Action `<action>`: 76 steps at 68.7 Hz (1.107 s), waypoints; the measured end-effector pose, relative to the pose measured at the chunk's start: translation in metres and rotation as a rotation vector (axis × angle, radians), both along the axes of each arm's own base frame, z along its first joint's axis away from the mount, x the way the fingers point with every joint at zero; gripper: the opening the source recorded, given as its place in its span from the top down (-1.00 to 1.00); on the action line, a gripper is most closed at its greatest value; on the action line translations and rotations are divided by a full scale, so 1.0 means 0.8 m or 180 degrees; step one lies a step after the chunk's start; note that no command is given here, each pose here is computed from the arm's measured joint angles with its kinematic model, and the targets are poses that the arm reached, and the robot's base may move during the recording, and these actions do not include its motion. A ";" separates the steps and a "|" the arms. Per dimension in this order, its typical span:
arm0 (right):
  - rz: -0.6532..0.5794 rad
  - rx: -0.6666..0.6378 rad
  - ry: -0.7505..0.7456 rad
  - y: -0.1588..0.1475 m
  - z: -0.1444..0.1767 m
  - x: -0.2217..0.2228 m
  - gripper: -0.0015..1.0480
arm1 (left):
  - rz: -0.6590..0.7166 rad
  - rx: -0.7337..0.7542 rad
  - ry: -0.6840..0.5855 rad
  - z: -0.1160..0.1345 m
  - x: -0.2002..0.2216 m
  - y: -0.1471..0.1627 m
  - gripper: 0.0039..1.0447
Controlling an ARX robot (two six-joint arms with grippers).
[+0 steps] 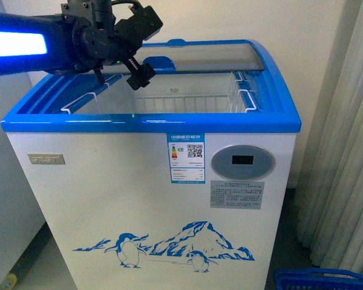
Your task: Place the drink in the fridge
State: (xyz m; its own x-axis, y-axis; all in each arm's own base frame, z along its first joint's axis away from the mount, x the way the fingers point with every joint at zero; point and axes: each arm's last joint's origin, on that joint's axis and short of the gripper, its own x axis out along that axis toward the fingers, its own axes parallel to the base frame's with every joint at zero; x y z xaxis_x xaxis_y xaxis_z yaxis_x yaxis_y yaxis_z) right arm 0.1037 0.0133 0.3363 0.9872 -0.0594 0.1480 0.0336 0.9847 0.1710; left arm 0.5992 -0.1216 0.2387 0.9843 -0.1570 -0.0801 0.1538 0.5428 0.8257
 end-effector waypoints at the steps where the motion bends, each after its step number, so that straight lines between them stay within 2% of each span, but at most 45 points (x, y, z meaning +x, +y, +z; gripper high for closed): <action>1: 0.0000 0.0000 0.0000 0.000 0.000 0.000 0.24 | 0.0061 -0.0006 -0.0054 0.001 0.000 -0.001 -0.85; 3: -0.0001 -0.0001 0.0000 0.000 0.000 0.000 0.24 | 0.0120 -0.0101 -0.0074 0.000 0.001 -0.001 -0.85; 8: -0.0001 0.0000 0.0000 0.000 0.000 0.000 0.24 | 0.0477 -0.0832 -0.0093 0.011 -0.004 -0.003 -0.85; 11: -0.0001 -0.0001 0.0000 0.000 0.000 0.000 0.24 | 0.0573 -0.1107 -0.0077 0.013 -0.009 -0.003 -0.85; 15: 0.0000 -0.0001 0.0000 0.000 0.000 0.000 0.24 | 0.0739 -0.1718 -0.0056 0.030 -0.030 0.009 -0.85; 17: 0.0000 0.0000 0.0000 0.000 0.000 0.000 0.24 | 0.0745 -0.1848 -0.0024 0.039 -0.040 0.015 -0.85; 23: -0.0041 0.0006 0.0000 0.000 0.000 0.000 0.24 | 0.0682 -0.2453 0.0094 0.087 -0.100 0.038 -0.85; 28: -0.0019 0.0003 -0.0001 0.000 0.000 0.000 0.24 | 0.0567 -0.2901 0.0249 0.124 -0.178 0.053 -0.85; 33: 0.0017 -0.0004 0.0000 0.000 0.000 0.000 0.24 | 0.0437 -0.3141 0.0398 0.133 -0.237 0.055 -0.85; 36: 0.0015 -0.0003 0.0000 0.000 0.000 0.000 0.24 | 0.0397 -0.3241 0.0539 0.126 -0.273 0.055 -0.85; 42: -0.0003 -0.0001 0.0000 0.000 0.000 0.000 0.24 | 0.0440 -0.3363 0.0921 0.088 -0.332 0.058 -0.85; 49: -0.0015 0.0001 0.0001 0.000 0.000 0.000 0.24 | 0.0591 -0.3262 0.0419 0.031 -0.395 0.080 -0.54; 56: 0.0000 0.0000 0.0011 0.000 0.000 0.000 0.24 | 0.0586 -0.3225 0.0096 0.005 -0.468 0.115 -0.24; 60: 0.0229 -0.0091 0.0506 -0.001 0.006 0.005 0.24 | 0.0607 -0.3218 -0.0009 -0.010 -0.502 0.126 -0.07; 61: 0.0343 -0.0142 0.0800 -0.002 0.009 0.007 0.24 | 0.0606 -0.3212 -0.0035 -0.015 -0.512 0.129 0.00; 68: 0.0713 -0.0284 0.1745 -0.008 0.023 0.010 0.24 | 0.0548 -0.3182 0.0008 -0.035 -0.533 0.133 0.31; 72: 0.0879 -0.0376 0.2082 -0.010 0.020 0.024 0.24 | 0.0582 -0.3161 0.0063 -0.045 -0.538 0.135 0.48; 76: 0.0981 -0.0543 0.2162 -0.011 0.023 0.049 0.24 | 0.0599 -0.3155 0.0071 -0.051 -0.544 0.137 0.65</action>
